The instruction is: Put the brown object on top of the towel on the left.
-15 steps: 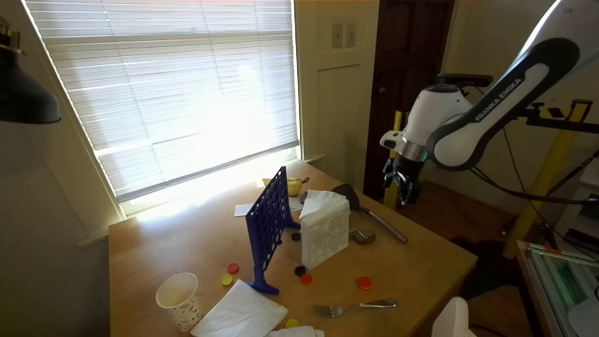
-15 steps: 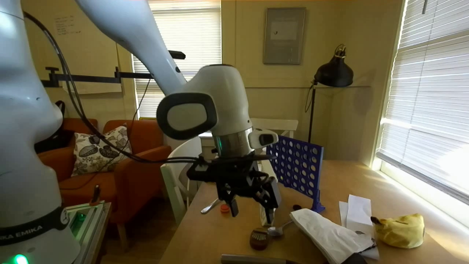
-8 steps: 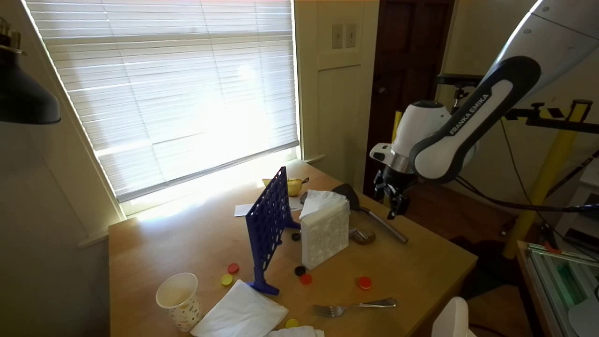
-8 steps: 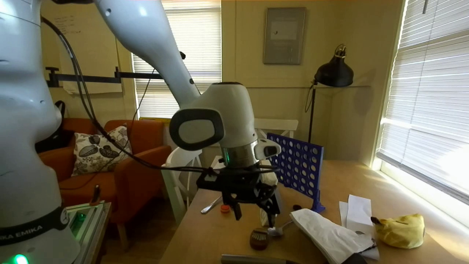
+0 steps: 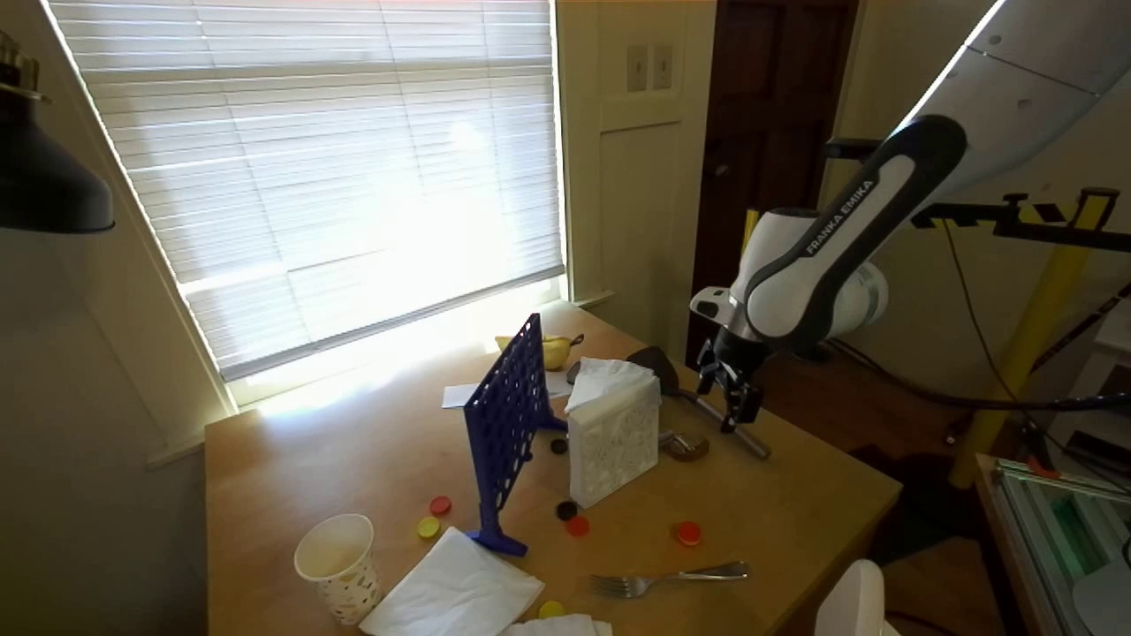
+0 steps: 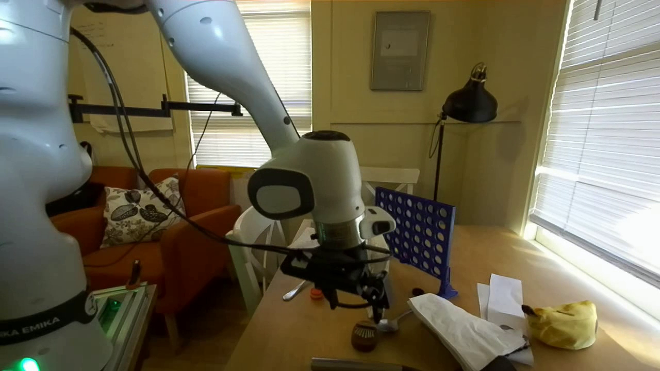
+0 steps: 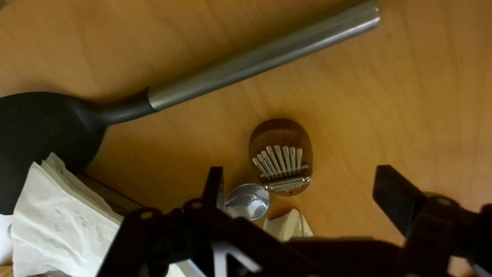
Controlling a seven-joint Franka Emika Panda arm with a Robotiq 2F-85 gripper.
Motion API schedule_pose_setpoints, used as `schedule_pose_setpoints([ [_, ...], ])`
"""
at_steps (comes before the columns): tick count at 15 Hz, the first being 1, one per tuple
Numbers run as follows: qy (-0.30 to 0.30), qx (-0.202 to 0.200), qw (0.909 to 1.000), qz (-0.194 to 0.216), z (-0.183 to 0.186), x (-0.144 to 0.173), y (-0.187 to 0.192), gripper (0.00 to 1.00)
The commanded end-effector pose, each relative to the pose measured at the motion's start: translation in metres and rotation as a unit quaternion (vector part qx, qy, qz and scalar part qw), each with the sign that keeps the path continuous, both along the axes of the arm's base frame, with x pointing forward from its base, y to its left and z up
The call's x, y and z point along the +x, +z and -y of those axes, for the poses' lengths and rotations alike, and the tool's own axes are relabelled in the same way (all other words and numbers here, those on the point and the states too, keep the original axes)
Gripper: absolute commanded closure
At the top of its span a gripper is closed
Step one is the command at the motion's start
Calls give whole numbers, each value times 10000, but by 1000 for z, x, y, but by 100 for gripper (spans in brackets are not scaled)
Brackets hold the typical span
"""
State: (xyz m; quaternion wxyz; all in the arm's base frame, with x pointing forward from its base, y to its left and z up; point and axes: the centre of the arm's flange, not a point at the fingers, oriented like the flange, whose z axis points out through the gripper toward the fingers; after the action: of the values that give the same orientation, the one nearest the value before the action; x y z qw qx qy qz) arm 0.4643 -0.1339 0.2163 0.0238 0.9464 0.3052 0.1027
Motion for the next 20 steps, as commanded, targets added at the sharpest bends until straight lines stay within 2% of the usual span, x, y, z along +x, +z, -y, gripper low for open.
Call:
schedule_pose_setpoints([
  [1, 319, 106, 9994, 12, 16, 14, -36, 0],
  [4, 598, 150, 9981, 28, 17, 18, -53, 0],
  [10, 696, 40, 9973, 236, 19, 32, -73, 0],
  [16, 759, 326, 9959, 379, 13, 41, -81, 0],
  [17, 775, 394, 9955, 384, 13, 42, -80, 6],
  [19, 788, 447, 9953, 334, 11, 44, -79, 30],
  [20, 783, 463, 9955, 277, 10, 43, -77, 32],
])
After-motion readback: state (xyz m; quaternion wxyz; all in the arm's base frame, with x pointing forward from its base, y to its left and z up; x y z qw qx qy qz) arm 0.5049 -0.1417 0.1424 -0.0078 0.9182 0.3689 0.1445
